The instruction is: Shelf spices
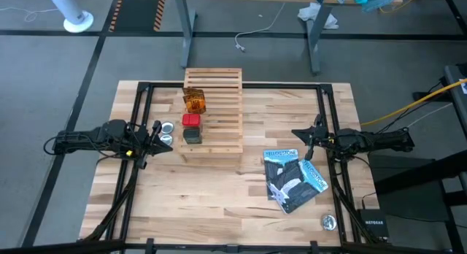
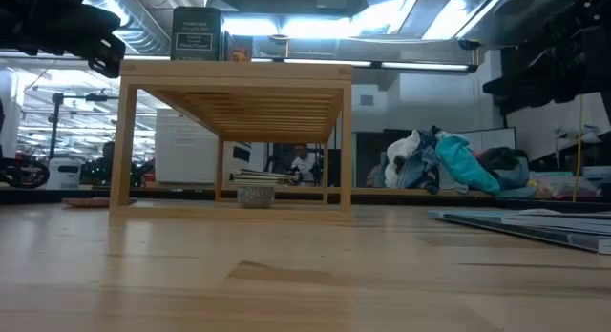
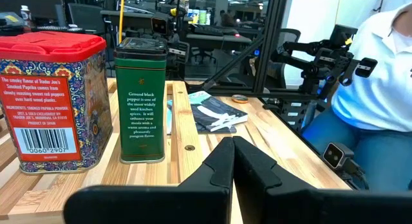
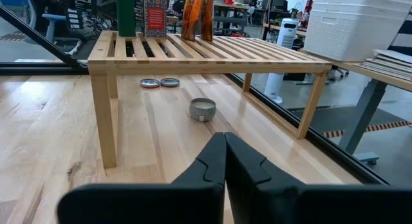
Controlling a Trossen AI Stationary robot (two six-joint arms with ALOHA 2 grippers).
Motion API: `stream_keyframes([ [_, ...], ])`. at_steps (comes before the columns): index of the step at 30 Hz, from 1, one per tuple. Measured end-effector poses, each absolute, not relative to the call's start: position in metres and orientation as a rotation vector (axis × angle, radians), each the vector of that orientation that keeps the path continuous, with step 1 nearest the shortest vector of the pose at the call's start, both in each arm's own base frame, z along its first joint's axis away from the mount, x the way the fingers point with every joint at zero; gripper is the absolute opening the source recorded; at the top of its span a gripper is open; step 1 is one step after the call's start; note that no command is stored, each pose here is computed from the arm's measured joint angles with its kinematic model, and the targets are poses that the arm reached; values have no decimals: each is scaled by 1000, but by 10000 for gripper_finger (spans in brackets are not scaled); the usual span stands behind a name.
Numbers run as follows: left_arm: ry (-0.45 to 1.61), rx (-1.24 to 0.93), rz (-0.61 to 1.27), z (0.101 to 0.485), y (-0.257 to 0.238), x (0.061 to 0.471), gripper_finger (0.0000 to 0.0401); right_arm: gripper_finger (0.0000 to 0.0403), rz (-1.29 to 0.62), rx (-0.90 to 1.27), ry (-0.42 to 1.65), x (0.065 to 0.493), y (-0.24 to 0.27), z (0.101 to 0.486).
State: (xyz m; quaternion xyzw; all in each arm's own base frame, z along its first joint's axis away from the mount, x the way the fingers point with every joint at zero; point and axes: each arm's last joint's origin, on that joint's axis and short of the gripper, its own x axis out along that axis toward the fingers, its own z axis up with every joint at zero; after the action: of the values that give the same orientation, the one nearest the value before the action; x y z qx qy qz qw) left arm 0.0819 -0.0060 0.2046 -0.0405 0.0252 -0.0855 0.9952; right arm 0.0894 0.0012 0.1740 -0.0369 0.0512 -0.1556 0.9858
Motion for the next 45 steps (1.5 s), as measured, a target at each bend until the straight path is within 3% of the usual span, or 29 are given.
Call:
stream_keyframes([
  [45,46,-49,-170,205,-6,82,0,5,-313,-74,104,89,1,174],
])
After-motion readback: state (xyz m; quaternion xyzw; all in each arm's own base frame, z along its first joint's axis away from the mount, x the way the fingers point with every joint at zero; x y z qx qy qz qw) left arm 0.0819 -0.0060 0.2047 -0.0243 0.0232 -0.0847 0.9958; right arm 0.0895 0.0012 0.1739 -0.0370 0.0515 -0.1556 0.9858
